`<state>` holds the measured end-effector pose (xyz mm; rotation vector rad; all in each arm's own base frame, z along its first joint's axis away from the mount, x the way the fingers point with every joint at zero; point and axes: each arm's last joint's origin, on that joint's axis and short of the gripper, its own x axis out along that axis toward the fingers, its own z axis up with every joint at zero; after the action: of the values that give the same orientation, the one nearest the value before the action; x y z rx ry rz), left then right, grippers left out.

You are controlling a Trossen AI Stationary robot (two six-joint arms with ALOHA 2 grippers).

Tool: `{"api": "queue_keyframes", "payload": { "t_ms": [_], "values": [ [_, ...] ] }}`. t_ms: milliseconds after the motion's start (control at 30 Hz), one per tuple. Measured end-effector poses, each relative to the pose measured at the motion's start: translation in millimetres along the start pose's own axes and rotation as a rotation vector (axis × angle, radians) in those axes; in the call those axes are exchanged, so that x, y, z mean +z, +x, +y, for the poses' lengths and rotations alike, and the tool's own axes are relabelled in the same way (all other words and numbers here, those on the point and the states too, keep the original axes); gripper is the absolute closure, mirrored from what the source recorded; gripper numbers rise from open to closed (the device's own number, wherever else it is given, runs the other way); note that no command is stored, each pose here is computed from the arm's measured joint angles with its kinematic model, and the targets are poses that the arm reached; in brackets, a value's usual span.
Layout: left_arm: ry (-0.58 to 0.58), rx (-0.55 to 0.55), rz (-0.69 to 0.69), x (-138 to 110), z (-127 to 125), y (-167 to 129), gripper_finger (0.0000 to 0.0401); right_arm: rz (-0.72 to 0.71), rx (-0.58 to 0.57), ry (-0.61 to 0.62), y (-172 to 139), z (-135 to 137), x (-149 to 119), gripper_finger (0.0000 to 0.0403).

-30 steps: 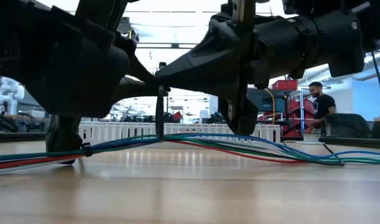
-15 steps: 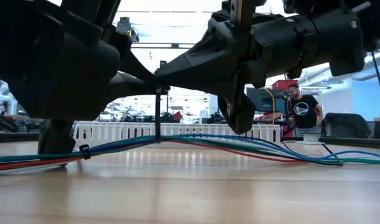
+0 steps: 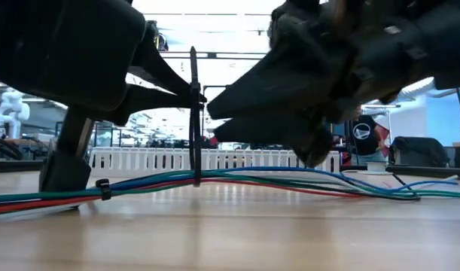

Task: Ziptie cables
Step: Wrap the black zip tie around the colored cable wires

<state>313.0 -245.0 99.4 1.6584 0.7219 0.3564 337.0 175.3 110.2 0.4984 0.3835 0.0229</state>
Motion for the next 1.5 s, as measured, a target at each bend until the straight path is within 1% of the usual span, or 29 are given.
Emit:
{"api": "queue_keyframes", "payload": {
  "t_ms": [100,167,267,333,500,667,867,1000,1200,1367,1433,1500],
  "values": [
    [-0.036,-0.01,-0.014,0,0,0,0.0401,-0.044,-0.02,-0.103,-6,10,-2,0.0232],
    [-0.047,-0.013,-0.021,1,1,0,0.0401,-0.096,-0.047,-0.175,-11,18,2,0.0218],
    [-0.057,-0.014,-0.025,1,1,0,0.0401,-0.145,-0.089,-0.268,-16,22,9,0.0212],
    [-0.059,-0.014,-0.026,1,1,0,0.0401,-0.151,-0.084,-0.288,-17,22,14,0.0216],
    [-0.062,-0.014,-0.027,2,2,0,0.0401,-0.126,-0.027,-0.27,-11,14,22,0.0239],
    [-0.075,-0.014,-0.032,2,2,1,0.0401,-0.098,0.014,-0.267,-6,15,28,0.0264],
    [-0.08,-0.02,-0.041,3,2,1,0.0401,-0.057,0.015,-0.288,-1,21,34,0.0283],
    [-0.08,-0.02,-0.041,3,2,1,0.0401,-0.024,0.0,-0.277,0,20,33,0.03],
    [-0.081,-0.02,-0.041,3,2,1,0.0401,-0.005,-0.012,-0.266,0,18,31,0.0343],
    [-0.085,-0.02,-0.041,3,2,1,0.0401,-0.001,0.003,-0.267,2,16,33,0.0393],
    [-0.131,-0.021,-0.04,2,2,1,0.0401,0.002,0.006,-0.265,2,14,34,0.04],
    [-0.213,-0.027,-0.047,3,3,2,0.0401,-0.003,-0.002,-0.266,2,15,34,0.0402]
  ]
}}
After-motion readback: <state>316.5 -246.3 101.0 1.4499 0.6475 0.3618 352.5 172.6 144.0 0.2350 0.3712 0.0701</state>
